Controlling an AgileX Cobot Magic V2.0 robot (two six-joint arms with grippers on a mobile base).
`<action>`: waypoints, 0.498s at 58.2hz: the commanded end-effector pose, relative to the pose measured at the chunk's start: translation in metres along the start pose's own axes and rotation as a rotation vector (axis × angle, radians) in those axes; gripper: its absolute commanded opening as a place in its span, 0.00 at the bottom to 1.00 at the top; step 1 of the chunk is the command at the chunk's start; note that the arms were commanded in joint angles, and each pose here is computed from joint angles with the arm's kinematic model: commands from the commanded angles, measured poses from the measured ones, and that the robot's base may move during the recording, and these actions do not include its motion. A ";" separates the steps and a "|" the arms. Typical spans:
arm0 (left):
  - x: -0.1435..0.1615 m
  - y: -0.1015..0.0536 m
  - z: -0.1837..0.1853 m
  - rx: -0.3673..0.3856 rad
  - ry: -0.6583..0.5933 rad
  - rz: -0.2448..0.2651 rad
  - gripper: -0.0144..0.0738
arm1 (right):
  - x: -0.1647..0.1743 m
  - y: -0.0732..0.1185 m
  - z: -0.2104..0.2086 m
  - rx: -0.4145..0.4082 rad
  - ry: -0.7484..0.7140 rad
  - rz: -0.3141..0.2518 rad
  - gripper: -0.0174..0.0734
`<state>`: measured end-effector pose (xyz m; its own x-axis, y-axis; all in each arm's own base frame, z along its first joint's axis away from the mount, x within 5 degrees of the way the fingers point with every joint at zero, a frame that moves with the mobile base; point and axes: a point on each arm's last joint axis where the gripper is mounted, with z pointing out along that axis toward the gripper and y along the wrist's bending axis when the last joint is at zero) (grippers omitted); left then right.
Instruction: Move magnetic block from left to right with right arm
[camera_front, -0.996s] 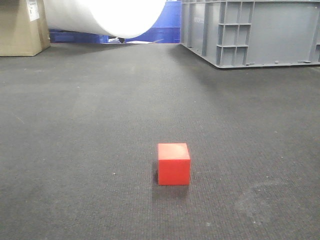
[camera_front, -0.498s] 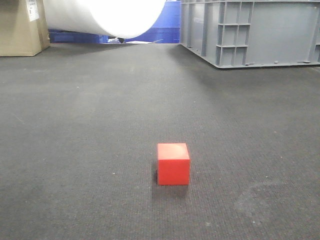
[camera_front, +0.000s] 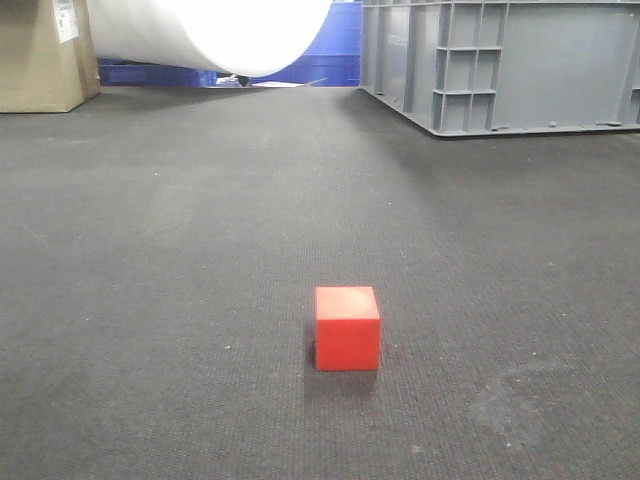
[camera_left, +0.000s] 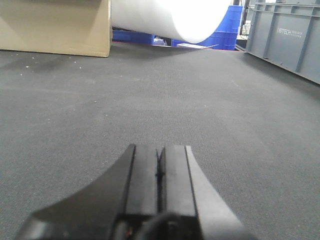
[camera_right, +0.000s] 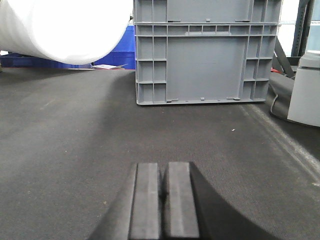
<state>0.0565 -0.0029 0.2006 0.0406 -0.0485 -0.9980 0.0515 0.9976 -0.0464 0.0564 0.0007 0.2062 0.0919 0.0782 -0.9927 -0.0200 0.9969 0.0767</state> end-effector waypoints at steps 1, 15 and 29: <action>-0.005 0.000 -0.001 0.007 -0.081 -0.011 0.02 | -0.008 0.000 -0.002 0.003 -0.098 -0.023 0.26; -0.005 0.000 -0.001 0.007 -0.081 -0.011 0.02 | -0.008 0.000 -0.002 0.003 -0.098 -0.023 0.26; -0.005 0.000 -0.001 0.007 -0.081 -0.011 0.02 | -0.008 0.000 -0.002 0.003 -0.098 -0.023 0.26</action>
<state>0.0565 -0.0029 0.2006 0.0406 -0.0485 -0.9980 0.0515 0.9976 -0.0464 0.0564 0.0007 0.2062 0.0920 0.0742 -0.9930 -0.0196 0.9972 0.0727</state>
